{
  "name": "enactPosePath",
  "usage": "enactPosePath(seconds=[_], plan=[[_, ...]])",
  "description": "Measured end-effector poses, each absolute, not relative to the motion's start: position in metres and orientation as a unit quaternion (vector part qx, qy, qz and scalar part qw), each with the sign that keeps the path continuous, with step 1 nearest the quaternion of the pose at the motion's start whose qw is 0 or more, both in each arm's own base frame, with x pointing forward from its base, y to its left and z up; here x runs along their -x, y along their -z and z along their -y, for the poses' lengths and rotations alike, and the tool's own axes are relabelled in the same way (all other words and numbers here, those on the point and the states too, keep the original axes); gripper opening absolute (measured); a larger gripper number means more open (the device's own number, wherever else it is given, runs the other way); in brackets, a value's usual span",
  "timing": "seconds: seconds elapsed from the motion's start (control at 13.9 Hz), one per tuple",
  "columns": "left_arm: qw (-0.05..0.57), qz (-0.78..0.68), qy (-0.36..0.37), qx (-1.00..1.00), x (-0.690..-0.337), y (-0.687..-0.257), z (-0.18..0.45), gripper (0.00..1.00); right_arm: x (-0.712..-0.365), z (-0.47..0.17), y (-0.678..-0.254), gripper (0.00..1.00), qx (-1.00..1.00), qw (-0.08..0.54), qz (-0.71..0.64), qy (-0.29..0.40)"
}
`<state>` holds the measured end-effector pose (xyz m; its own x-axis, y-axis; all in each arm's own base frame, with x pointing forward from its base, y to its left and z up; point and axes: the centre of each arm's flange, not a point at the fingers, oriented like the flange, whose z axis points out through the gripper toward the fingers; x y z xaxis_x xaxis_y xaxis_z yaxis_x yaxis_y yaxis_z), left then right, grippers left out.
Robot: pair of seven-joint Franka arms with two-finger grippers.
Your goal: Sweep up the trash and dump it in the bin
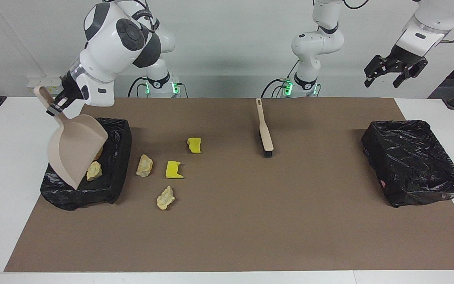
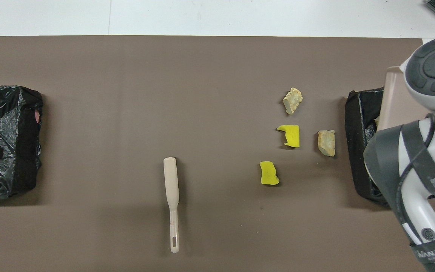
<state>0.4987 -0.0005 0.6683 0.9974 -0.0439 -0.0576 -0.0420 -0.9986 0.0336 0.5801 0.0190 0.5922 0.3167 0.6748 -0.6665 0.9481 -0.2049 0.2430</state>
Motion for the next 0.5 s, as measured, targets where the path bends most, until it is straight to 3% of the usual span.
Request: enactPosePath(seconds=[0.5], plan=[[0.016, 0.011, 0.031, -0.999, -0.498, -0.667, -0.011, 1.00, -0.612, -0.121, -0.551, 0.33, -0.894, 0.237, -0.378, 0.033]])
